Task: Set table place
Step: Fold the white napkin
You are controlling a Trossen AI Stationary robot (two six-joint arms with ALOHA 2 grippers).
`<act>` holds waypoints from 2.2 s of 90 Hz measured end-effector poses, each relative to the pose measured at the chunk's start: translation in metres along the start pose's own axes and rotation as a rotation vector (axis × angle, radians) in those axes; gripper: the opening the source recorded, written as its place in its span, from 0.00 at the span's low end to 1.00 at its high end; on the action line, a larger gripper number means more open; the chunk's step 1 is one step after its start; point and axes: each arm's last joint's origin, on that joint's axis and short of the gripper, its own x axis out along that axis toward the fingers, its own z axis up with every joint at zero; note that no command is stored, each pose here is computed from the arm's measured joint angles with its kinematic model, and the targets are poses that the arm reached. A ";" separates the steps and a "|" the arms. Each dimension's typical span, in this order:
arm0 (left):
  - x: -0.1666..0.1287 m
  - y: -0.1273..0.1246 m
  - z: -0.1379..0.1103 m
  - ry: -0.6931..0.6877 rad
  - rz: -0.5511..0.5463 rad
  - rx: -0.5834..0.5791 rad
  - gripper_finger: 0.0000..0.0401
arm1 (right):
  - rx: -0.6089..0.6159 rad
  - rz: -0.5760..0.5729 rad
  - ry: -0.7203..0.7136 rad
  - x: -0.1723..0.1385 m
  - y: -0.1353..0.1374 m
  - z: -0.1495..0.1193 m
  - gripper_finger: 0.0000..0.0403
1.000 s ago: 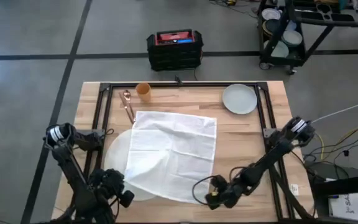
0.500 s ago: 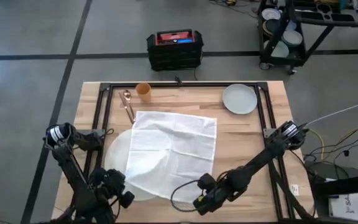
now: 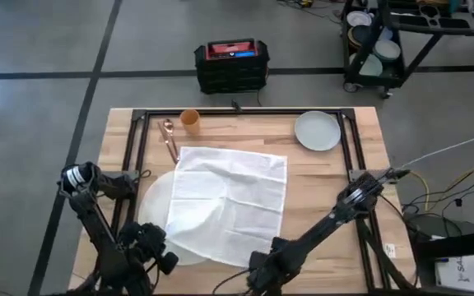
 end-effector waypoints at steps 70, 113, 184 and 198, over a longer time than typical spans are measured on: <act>0.000 0.000 0.000 0.001 0.000 -0.001 0.00 | -0.078 -0.089 -0.039 0.016 0.002 0.007 0.49; 0.000 0.000 0.000 0.000 0.000 -0.007 0.00 | -0.084 -0.132 -0.014 0.040 -0.003 0.014 0.48; 0.000 0.000 0.000 0.001 -0.001 -0.009 0.00 | -0.056 -0.168 0.000 0.037 -0.014 0.015 0.00; -0.007 0.003 0.006 0.015 -0.026 -0.023 0.00 | -0.024 -0.150 -0.007 0.020 -0.009 0.007 0.00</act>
